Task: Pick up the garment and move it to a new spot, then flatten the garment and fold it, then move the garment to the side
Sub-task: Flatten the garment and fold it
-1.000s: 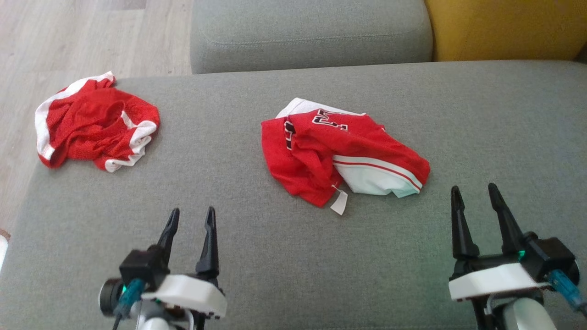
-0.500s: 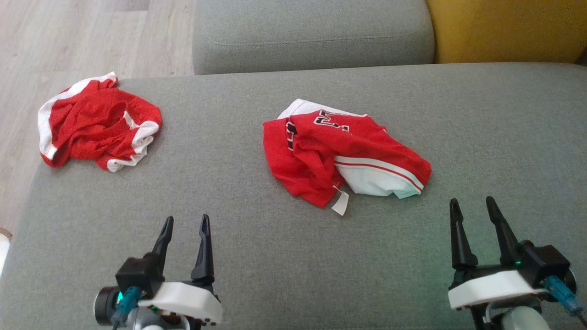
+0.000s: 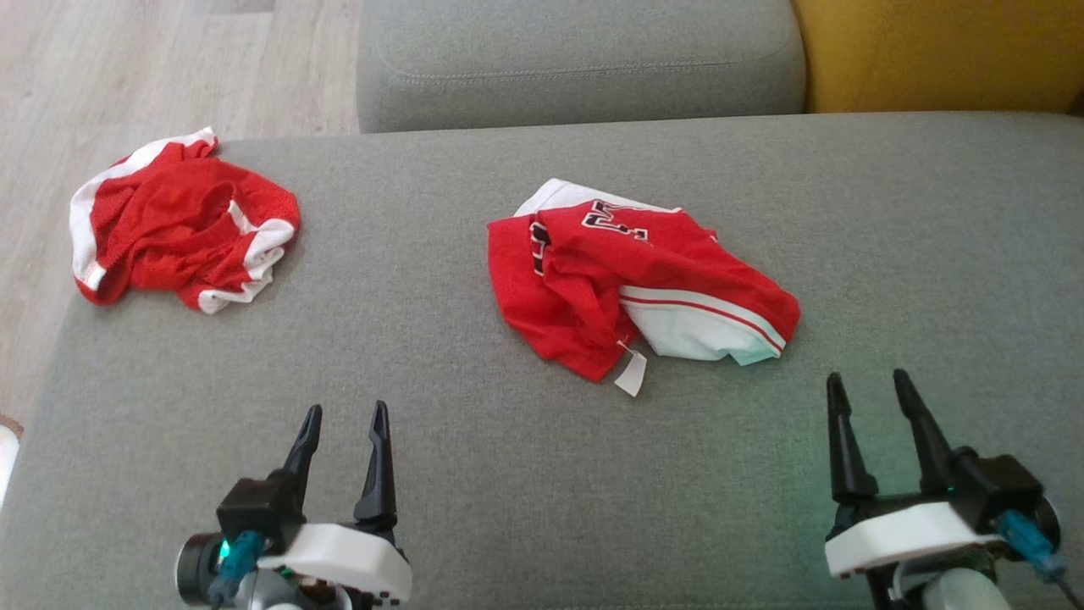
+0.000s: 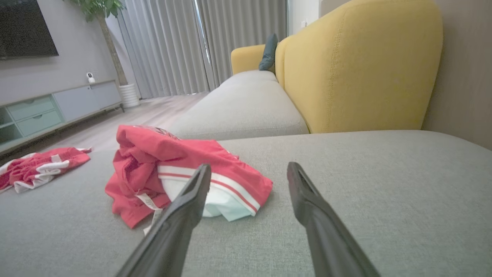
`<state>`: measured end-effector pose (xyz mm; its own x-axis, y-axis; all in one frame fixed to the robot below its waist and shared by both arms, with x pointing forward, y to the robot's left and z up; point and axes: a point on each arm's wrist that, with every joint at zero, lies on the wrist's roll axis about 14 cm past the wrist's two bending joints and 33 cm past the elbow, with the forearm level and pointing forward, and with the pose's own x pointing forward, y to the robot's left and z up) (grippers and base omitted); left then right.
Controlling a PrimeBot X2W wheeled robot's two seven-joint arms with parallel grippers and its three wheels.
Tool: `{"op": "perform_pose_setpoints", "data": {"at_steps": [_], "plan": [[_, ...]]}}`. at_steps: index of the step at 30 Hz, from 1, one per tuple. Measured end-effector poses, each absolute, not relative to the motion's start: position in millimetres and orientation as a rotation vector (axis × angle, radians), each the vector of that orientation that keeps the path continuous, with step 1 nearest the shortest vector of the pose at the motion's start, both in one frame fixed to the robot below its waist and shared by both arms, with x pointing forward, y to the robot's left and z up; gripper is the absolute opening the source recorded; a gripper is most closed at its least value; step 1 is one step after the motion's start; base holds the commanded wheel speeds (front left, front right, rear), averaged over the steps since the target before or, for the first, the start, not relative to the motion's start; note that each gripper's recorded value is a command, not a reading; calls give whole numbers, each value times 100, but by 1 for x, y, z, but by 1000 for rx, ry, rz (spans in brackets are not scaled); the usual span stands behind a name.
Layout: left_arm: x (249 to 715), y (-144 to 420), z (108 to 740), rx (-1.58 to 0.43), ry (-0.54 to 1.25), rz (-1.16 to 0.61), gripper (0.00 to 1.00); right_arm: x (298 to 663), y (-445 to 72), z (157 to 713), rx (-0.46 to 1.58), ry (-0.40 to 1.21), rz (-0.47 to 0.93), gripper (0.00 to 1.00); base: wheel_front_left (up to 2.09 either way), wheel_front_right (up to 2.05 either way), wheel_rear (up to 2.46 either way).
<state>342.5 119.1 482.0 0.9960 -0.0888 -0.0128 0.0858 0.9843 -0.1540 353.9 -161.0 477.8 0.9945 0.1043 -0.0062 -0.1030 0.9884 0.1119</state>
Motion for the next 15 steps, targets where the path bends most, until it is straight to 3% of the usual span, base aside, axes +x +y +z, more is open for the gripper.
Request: {"op": "perform_pose_setpoints", "data": {"at_steps": [5, 15], "plan": [[342, 120, 477, -156, 37, -81, 100, 360, -154, 454, 68, 90, 132, 100, 0, 0, 0], [355, 135, 468, -159, 63, -28, 100, 412, -123, 410, -48, 248, 244, 100, 0, 0, 0]]}}
